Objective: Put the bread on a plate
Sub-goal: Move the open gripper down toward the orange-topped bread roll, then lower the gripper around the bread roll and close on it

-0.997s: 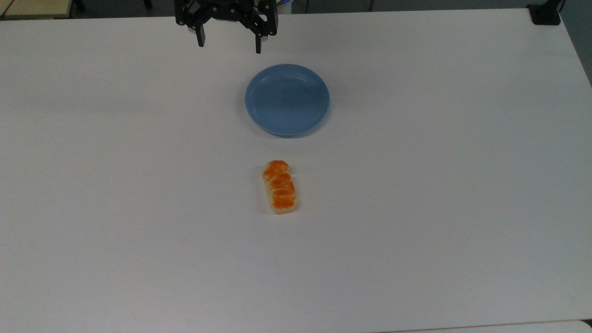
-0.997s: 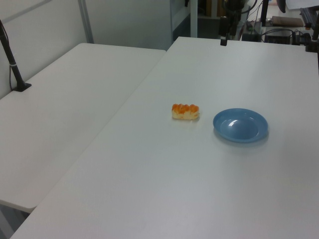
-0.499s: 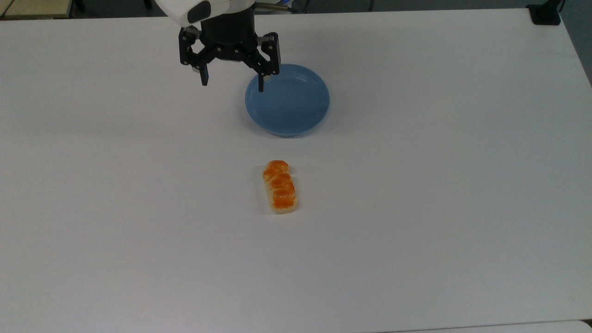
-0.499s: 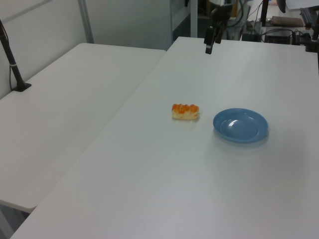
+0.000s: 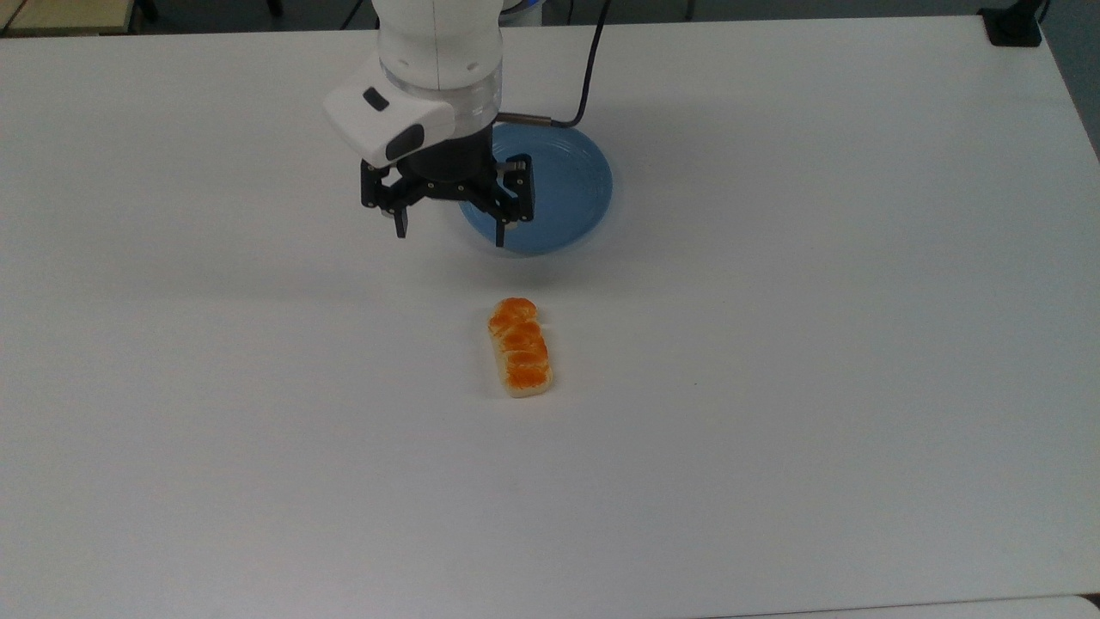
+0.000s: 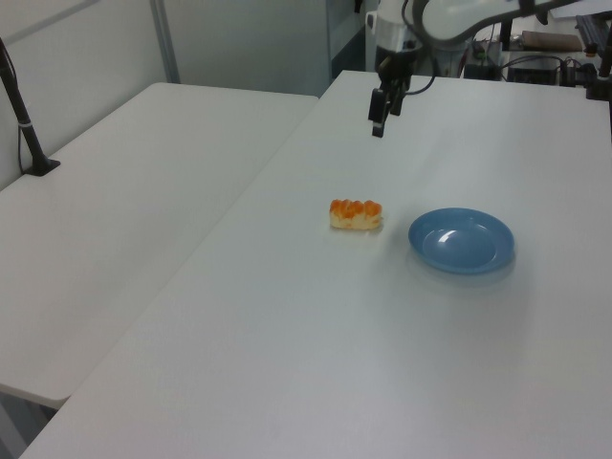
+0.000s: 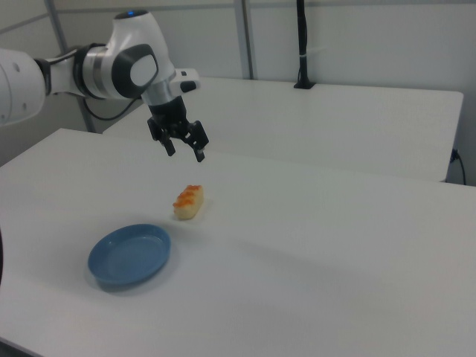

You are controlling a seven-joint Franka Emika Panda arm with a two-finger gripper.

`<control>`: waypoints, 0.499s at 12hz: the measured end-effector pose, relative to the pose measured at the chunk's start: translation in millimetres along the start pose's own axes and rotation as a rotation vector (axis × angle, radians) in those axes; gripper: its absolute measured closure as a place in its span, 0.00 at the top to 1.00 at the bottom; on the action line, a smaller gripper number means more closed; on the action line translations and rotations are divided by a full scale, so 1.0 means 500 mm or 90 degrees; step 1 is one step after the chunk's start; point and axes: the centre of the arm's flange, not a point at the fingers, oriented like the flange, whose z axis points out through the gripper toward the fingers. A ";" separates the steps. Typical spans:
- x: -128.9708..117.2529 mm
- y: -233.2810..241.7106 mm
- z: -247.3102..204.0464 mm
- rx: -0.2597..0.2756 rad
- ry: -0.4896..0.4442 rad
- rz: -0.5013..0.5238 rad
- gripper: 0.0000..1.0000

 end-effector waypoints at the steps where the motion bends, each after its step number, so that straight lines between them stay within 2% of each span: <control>1: 0.013 -0.011 0.027 0.000 0.009 -0.004 1.00; 4: 0.037 -0.045 0.119 0.000 0.022 -0.019 1.00; 6: 0.037 -0.078 0.169 -0.001 0.007 -0.034 1.00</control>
